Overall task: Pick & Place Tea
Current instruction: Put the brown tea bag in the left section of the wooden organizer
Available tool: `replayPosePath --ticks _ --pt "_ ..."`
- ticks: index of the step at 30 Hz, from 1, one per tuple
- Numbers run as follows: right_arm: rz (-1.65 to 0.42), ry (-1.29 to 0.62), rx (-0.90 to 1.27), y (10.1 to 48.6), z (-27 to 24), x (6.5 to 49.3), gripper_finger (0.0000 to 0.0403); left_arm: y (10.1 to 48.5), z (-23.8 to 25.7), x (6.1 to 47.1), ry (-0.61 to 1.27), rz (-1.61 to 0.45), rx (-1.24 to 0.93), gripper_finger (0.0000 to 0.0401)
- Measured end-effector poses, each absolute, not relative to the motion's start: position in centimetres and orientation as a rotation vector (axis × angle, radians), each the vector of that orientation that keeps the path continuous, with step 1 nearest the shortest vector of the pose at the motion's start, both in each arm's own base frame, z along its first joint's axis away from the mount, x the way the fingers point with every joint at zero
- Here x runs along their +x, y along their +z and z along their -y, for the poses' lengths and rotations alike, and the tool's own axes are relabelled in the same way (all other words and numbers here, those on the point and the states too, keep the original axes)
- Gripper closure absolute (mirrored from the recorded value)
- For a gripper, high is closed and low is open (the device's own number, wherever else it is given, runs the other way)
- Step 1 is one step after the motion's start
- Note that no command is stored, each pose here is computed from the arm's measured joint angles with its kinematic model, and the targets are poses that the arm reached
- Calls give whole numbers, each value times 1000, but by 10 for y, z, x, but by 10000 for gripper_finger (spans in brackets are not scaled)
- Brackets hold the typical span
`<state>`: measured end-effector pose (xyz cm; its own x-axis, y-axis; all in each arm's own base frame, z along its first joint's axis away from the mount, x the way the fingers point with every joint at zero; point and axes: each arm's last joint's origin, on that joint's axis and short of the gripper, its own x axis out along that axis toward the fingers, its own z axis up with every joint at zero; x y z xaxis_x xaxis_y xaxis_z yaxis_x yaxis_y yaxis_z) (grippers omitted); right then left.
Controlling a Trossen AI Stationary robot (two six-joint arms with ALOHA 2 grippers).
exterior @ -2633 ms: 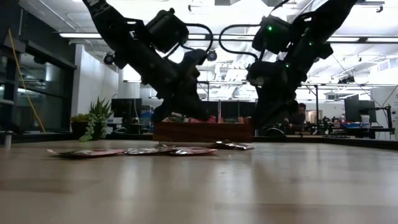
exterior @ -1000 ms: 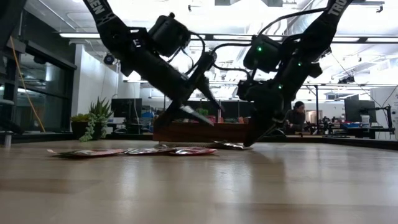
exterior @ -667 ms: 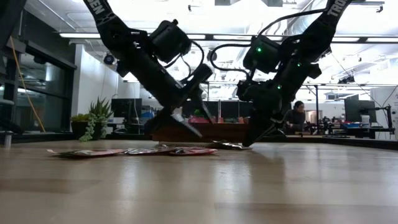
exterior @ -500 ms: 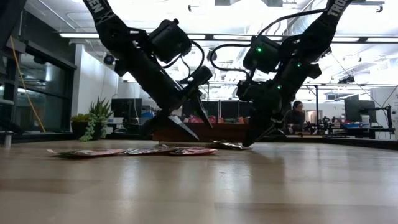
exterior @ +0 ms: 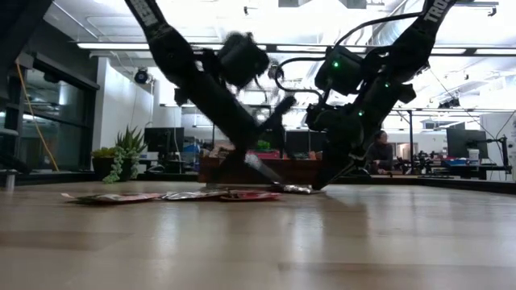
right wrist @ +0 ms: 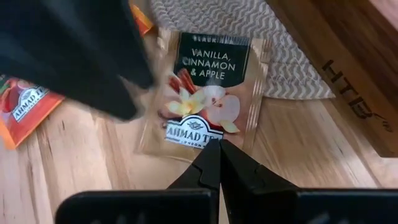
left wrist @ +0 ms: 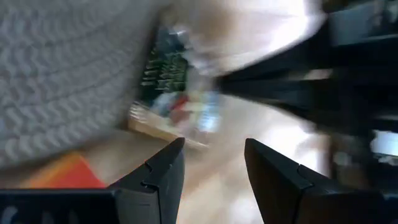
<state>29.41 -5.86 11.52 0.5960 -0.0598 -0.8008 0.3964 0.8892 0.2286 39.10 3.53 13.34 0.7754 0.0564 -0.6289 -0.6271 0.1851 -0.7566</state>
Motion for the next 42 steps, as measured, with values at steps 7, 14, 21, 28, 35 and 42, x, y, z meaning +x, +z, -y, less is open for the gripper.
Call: replayPosePath --ticks 7,14,21,28,35,42 --pt "-892 -258 416 116 58 295 403 128 -36 403 530 -603 -1289 238" --pt "-900 -246 416 115 58 294 403 126 -36 405 514 -631 -1280 238" --pt "-896 -223 416 116 57 295 403 125 -36 405 542 -613 -1270 238" --pt "-904 -186 435 116 50 296 403 125 -47 403 592 -581 -1264 238" --pt "-912 -159 446 116 37 298 403 125 -53 403 599 -562 -1266 238" --pt "-918 -147 457 116 23 299 403 125 -53 403 596 -562 -1259 238"
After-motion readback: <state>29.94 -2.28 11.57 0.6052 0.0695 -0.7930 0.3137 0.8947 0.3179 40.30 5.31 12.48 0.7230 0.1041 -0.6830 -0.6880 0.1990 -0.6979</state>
